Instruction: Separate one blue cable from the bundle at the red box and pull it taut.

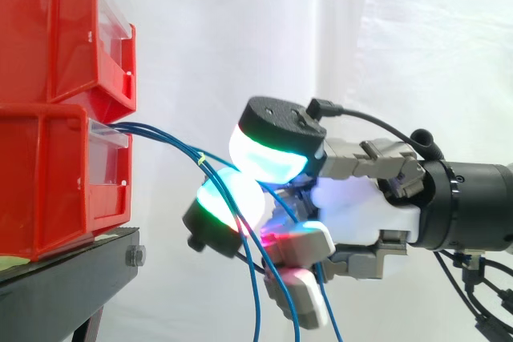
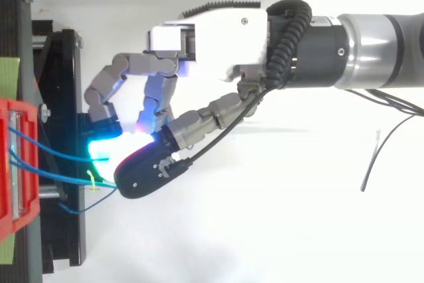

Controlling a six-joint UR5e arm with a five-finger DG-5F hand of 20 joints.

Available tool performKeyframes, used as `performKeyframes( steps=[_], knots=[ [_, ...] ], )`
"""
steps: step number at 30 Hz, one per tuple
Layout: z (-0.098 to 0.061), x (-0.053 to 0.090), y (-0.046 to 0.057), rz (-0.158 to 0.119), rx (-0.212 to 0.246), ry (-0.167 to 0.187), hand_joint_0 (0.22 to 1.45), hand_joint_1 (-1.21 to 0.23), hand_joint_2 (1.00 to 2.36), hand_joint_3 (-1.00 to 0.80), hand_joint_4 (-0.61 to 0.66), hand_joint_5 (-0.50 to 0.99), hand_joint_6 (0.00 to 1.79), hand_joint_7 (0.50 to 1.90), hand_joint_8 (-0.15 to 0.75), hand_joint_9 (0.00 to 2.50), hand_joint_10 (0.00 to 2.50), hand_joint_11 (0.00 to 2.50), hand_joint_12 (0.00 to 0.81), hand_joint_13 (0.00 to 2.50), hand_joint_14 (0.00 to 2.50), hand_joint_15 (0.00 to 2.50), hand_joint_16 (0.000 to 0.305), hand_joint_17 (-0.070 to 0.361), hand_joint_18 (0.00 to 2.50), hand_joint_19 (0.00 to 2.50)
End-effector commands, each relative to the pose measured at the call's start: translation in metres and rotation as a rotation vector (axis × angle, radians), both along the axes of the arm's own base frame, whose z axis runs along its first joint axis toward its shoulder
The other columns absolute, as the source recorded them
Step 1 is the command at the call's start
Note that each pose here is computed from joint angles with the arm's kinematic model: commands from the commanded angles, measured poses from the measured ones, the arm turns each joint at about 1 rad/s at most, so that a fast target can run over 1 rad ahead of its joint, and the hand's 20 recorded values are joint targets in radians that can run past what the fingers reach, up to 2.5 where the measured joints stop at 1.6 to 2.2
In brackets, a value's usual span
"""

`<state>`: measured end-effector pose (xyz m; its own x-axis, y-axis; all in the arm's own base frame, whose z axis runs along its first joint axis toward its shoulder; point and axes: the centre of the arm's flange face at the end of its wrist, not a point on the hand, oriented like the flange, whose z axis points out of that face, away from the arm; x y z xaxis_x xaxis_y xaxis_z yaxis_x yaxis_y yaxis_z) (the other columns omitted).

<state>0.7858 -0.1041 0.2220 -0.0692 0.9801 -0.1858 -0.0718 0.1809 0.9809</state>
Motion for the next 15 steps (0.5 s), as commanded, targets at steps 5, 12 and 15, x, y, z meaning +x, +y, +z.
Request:
performKeyframes(
  steps=[5,12,15],
  knots=[
    [0.017,-0.015,0.001,0.002,-0.001,0.089,0.65,-0.75,1.02,-0.12,0.03,-0.15,0.92,1.05,0.426,1.29,0.02,1.24,0.474,1.19,0.02,0.73,0.058,0.131,1.11,0.73],
    [0.023,-0.024,0.002,0.001,0.017,0.147,0.65,-0.75,1.01,-0.13,0.04,-0.15,0.92,1.04,0.426,1.34,0.01,1.35,0.447,1.24,0.02,0.81,0.055,0.123,1.12,0.75],
    [0.022,-0.024,0.002,-0.001,0.032,0.151,0.65,-0.75,1.02,-0.13,0.04,-0.15,0.92,1.04,0.42,1.35,0.01,1.4,0.435,1.29,0.02,0.93,0.054,0.121,1.13,0.76]
  ],
)
